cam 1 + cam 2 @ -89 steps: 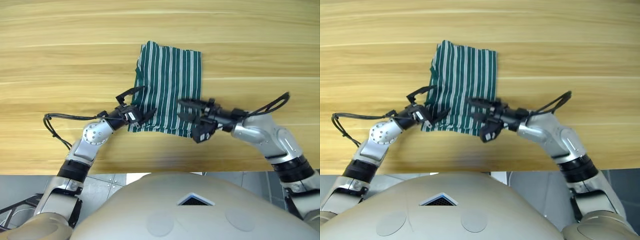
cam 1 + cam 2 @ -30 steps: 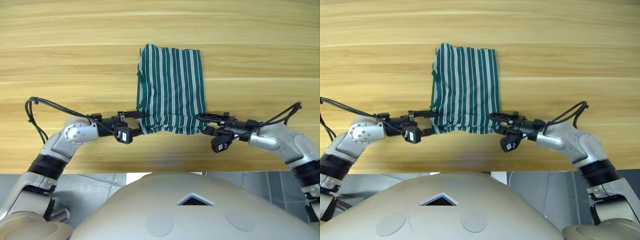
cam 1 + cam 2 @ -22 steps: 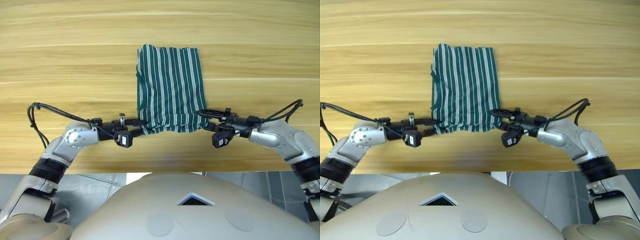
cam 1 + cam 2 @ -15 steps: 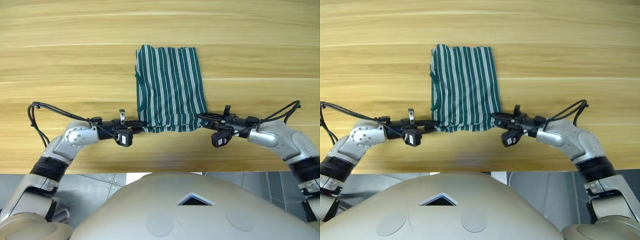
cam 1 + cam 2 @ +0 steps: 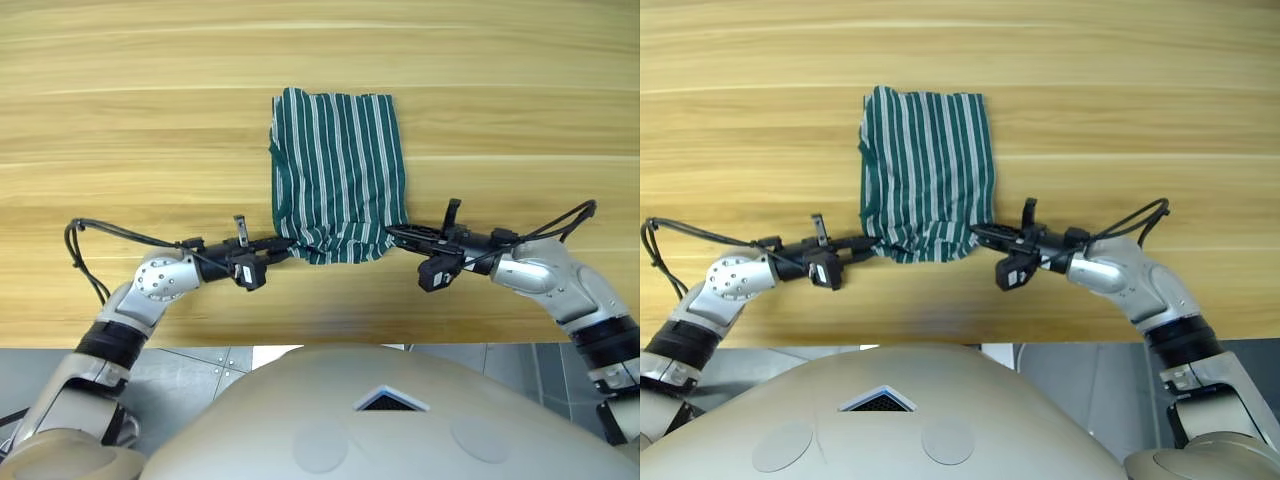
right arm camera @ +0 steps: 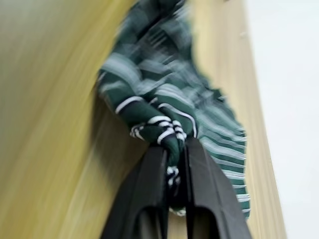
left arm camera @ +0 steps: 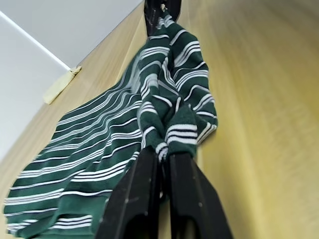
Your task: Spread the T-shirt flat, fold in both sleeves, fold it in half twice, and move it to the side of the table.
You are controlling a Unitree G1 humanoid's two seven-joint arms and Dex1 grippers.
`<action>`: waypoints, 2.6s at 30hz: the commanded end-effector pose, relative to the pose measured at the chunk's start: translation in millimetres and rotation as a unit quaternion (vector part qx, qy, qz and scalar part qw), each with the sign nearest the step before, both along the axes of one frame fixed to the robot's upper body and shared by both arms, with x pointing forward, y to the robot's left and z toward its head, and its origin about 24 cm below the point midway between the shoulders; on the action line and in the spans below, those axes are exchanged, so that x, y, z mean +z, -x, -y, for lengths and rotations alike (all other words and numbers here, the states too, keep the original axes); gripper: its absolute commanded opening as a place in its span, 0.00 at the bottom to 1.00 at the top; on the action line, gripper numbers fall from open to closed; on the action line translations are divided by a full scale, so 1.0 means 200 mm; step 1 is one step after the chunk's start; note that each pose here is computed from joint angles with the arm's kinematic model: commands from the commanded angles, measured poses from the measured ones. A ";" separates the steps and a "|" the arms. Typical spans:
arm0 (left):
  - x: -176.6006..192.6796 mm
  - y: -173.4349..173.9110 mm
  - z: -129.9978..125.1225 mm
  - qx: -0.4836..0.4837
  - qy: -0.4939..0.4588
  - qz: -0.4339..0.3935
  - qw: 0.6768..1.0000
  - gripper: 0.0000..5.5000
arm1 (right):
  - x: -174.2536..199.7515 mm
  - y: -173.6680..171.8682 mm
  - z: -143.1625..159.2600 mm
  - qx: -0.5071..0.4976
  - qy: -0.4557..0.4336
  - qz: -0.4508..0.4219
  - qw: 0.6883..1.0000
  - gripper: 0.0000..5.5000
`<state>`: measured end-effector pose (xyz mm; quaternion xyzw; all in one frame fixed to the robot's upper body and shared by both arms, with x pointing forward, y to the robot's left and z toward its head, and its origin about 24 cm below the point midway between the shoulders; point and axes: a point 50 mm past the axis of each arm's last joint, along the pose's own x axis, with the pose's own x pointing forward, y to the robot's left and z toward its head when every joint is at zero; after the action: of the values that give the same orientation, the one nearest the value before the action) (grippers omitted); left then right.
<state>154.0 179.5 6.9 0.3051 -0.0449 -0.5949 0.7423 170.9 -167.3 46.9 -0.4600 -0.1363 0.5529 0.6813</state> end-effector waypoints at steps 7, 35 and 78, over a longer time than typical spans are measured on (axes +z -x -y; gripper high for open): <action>0.03 0.21 -0.08 0.098 0.020 -0.057 0.993 0.02 | -0.01 0.18 0.12 -0.048 0.015 -0.085 0.995 0.04; 0.13 -0.55 0.02 0.281 0.078 0.092 0.952 0.02 | 0.05 -0.54 -0.03 -0.260 -0.063 0.106 0.958 0.04; -0.01 -0.78 -0.15 0.565 0.201 0.039 0.799 0.66 | -0.03 -0.89 -0.21 -0.351 -0.119 0.104 0.923 0.56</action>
<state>313.5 192.2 0.5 0.1763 0.0112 -0.0976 0.9794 349.5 -142.9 26.5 -0.4637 -0.0260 0.2052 0.8615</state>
